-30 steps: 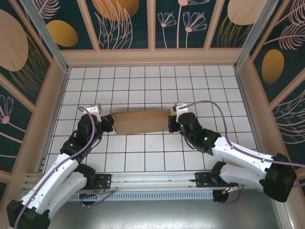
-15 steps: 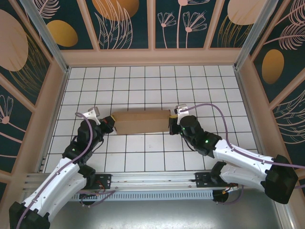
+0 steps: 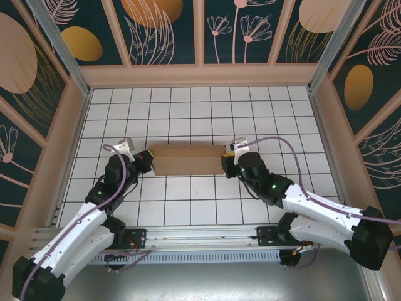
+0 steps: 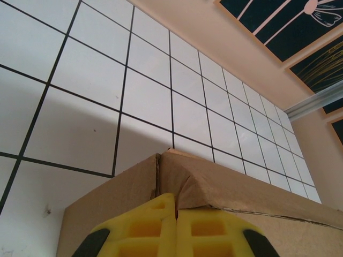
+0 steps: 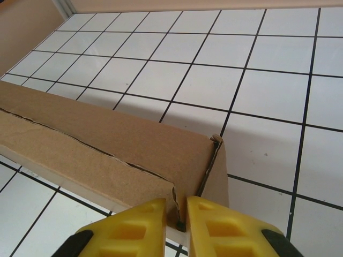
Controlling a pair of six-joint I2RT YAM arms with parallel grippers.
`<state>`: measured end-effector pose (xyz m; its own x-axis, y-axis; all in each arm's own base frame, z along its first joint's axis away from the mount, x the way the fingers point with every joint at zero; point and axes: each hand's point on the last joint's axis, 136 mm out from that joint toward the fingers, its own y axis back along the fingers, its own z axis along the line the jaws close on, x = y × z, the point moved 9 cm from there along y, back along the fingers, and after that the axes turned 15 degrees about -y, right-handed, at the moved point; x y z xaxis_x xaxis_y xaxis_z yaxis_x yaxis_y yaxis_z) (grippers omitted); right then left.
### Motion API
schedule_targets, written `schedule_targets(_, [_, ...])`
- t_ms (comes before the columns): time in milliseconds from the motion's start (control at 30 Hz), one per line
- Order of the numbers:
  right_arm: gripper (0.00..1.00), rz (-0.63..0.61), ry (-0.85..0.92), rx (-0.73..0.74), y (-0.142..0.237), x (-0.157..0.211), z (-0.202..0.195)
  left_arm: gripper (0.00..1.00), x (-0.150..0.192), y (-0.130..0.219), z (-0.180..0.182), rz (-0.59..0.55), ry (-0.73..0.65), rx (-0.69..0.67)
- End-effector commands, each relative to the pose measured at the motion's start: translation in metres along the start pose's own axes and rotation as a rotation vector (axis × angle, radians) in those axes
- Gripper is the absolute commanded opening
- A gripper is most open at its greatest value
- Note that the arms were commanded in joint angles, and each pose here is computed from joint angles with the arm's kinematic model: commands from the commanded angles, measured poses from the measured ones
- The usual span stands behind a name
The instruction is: Fold the paper box
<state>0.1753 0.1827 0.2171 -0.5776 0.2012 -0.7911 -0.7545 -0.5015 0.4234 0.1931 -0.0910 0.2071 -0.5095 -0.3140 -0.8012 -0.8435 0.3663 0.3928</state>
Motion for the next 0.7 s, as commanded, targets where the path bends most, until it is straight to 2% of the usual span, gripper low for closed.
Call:
schedule_targets(0, [0.2,0.003,0.005,-0.029,0.005,-0.005,0.002,0.0,0.052,-0.003,0.019,0.291,-0.039,-0.098])
schedule_targets(167, [0.26,-0.007,-0.008,-0.057,0.007,-0.011,0.003,0.0,0.052,-0.003,0.018,0.291,-0.052,-0.102])
schedule_targets(533, [0.65,-0.07,-0.013,-0.173,0.026,-0.028,0.007,0.0,0.052,-0.003,0.017,0.293,-0.066,-0.102])
schedule_targets(667, [0.71,-0.126,-0.039,-0.231,0.039,-0.044,0.009,0.0,0.052,-0.003,0.017,0.297,-0.069,-0.103])
